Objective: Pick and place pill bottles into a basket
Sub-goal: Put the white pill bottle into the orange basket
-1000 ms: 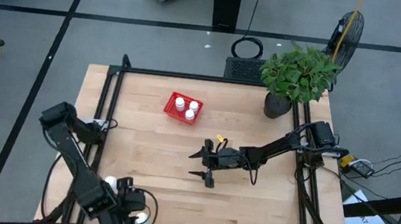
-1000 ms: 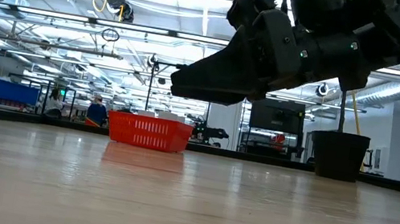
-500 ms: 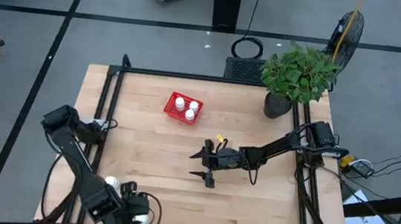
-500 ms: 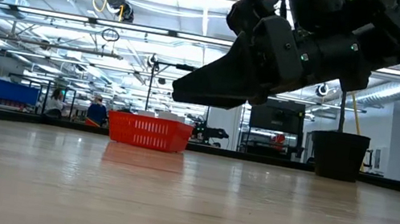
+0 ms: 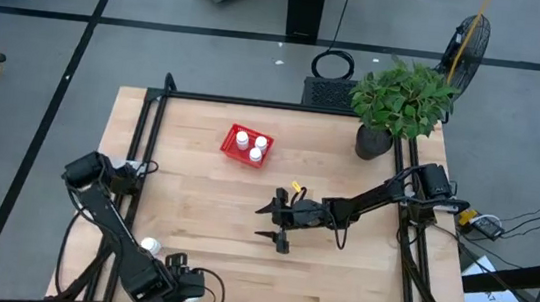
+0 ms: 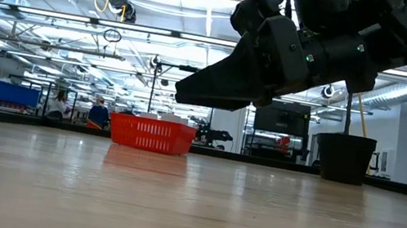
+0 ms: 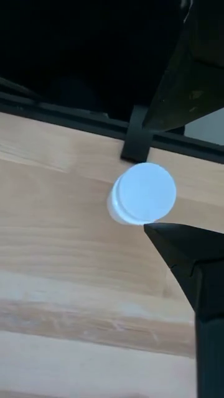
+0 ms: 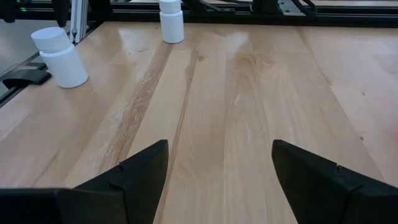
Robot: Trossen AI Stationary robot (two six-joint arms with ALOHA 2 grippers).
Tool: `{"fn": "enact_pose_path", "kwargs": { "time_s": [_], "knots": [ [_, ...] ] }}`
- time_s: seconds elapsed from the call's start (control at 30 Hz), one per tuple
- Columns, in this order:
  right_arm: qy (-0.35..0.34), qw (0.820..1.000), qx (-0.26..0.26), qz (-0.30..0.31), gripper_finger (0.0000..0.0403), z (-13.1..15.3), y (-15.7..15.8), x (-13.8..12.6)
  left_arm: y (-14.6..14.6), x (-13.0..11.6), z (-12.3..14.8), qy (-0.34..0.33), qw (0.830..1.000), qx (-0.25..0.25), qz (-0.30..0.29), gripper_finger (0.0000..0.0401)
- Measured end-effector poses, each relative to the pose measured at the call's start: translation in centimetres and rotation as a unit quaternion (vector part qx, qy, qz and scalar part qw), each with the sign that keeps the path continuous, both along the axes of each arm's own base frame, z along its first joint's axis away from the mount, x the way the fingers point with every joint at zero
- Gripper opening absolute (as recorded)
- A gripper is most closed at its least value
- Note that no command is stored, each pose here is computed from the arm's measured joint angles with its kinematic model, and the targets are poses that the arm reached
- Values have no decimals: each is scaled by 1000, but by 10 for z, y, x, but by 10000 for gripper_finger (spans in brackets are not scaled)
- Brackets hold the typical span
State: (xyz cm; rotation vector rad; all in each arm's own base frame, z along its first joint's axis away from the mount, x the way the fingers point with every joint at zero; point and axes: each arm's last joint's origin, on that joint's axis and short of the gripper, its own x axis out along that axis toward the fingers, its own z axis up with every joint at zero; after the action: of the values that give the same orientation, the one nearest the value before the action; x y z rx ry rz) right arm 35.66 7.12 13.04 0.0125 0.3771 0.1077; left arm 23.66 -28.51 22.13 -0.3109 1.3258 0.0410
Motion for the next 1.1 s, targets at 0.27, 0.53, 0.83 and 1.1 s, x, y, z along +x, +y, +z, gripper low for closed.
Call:
{"fn": "enact_pose_path", "kwargs": {
  "time_s": [0.27, 0.53, 0.83, 1.1],
  "knots": [
    [0, 1000, 0, 0, 276, 0, 0, 0, -2, 2, -10, 6, 1000, 14, -4, 257],
    [0, 1000, 0, 0, 276, 0, 0, 0, -2, 3, -13, 10, 1000, 15, -2, 257],
    [0, 1000, 0, 0, 276, 0, 0, 0, -2, 4, -17, 15, 1000, 19, -6, 257],
    [0, 1000, 0, 0, 276, 0, 0, 0, -2, 4, -19, 13, 1000, 22, -10, 257]
  ]
}}
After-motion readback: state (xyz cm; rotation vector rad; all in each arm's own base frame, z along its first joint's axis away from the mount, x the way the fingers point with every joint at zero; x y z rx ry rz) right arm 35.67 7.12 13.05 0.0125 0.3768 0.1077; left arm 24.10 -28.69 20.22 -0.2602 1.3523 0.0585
